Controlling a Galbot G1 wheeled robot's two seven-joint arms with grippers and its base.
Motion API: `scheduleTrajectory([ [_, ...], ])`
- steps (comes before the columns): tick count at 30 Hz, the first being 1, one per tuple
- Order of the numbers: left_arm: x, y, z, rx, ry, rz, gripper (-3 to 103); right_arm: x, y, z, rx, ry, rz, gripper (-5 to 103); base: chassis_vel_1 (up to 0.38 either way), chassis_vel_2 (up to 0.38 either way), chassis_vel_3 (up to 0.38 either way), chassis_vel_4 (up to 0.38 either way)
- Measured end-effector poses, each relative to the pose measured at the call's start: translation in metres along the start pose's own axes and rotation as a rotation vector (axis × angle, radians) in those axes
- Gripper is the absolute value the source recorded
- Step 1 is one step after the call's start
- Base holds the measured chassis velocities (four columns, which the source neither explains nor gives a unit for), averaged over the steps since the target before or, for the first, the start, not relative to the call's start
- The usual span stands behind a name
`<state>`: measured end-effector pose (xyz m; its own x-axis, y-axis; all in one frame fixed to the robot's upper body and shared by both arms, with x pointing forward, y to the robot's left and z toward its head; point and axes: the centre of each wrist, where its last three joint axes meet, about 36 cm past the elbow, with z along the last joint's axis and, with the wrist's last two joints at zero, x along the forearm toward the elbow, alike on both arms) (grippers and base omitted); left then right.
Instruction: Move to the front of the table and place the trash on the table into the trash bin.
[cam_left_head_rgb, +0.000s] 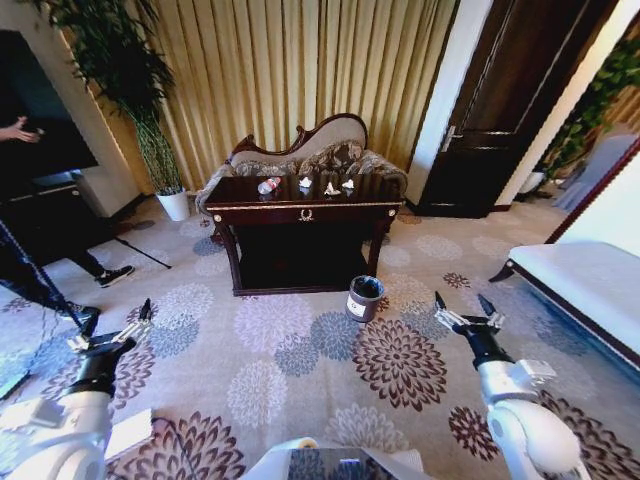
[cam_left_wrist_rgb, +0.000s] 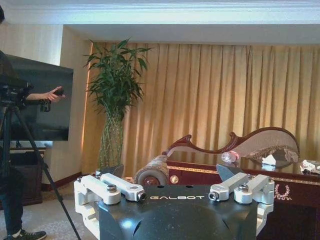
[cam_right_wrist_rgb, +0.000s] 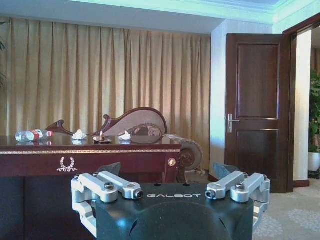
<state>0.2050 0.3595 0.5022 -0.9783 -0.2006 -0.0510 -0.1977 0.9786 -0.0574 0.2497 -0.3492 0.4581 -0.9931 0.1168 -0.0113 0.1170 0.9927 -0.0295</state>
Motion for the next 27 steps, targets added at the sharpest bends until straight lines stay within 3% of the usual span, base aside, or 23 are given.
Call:
scheduleTrajectory([
  [13, 0.0018, 0.0071, -0.0088, -0.042, -0.002, 0.014, 100, 0.0008, 0.0008, -0.0002, 0.004, 0.017, -0.004, 100, 0.000, 0.000, 0.000, 0.000],
  [27, 0.0052, 0.0078, -0.0083, -0.042, 0.001, 0.013, 100, 0.0012, 0.0010, 0.0014, 0.000, 0.026, -0.008, 100, 0.000, 0.000, 0.000, 0.000],
])
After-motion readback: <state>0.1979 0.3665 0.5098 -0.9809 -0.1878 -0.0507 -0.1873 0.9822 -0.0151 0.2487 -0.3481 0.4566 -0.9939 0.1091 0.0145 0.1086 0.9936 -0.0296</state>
